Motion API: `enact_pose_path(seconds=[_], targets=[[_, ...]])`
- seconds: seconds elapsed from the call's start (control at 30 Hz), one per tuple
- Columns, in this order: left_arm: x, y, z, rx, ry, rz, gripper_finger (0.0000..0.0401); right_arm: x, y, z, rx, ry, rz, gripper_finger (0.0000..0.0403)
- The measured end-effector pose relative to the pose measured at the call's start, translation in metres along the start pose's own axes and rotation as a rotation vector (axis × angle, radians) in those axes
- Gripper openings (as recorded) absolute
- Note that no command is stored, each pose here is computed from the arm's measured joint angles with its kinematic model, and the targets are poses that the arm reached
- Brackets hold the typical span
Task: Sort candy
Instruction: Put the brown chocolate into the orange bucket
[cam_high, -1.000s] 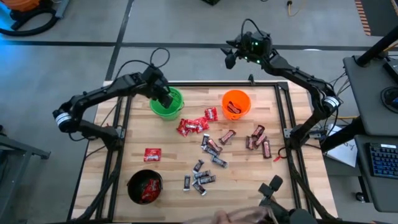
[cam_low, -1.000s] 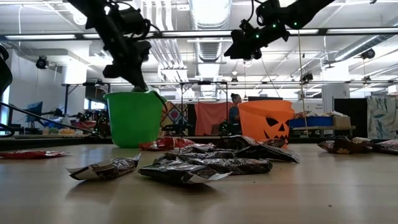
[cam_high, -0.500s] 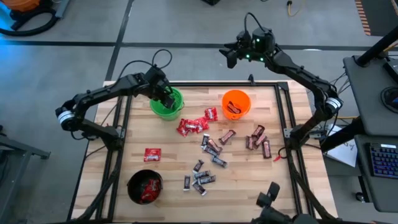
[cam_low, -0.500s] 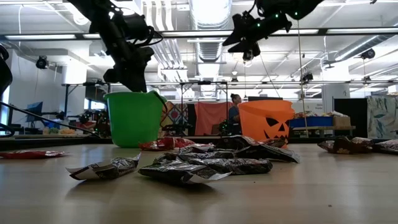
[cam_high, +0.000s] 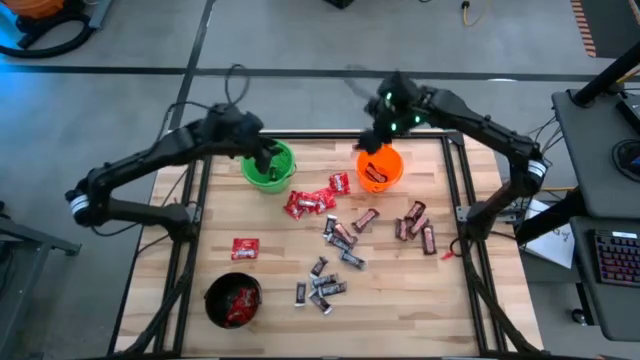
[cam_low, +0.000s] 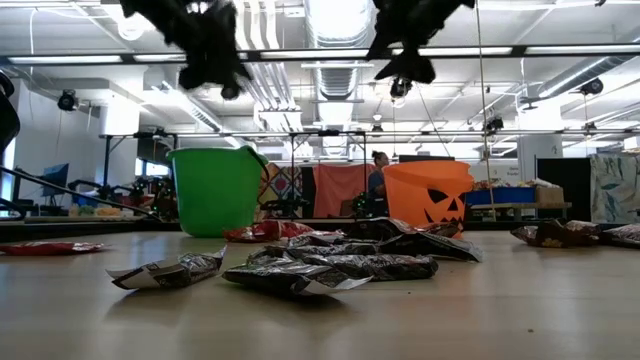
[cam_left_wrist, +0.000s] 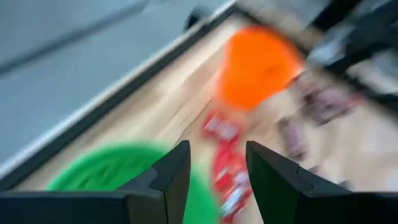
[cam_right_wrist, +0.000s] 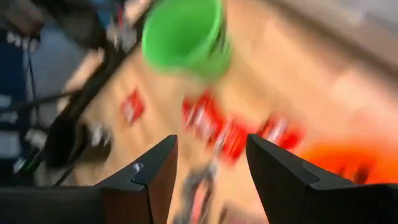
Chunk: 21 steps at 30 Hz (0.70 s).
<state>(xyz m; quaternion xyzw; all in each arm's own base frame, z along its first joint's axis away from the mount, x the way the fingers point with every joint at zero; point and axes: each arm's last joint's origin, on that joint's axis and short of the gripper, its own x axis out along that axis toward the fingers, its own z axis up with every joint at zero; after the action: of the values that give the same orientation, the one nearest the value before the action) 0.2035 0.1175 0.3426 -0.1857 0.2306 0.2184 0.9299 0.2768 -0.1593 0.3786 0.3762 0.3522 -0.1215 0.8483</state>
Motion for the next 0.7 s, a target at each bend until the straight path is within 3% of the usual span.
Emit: enact_pose_path(seconds=[0.23,0.47,0.7], targets=[[-0.045,-0.036,0.004,0.043,-0.194,-0.18,0.0139,0.02,0.035,-0.059,0.17,0.377,-0.126,0.0186],[-0.06,-0.066,-0.005,-0.048,-0.198,-0.266,0.0139,0.044,0.06,-0.094,0.228,0.376,-0.314,0.0241],[-0.065,-0.099,-0.021,-0.05,-0.193,-0.26,0.0139,0.071,0.061,-0.132,0.303,0.328,-0.488,0.0297]])
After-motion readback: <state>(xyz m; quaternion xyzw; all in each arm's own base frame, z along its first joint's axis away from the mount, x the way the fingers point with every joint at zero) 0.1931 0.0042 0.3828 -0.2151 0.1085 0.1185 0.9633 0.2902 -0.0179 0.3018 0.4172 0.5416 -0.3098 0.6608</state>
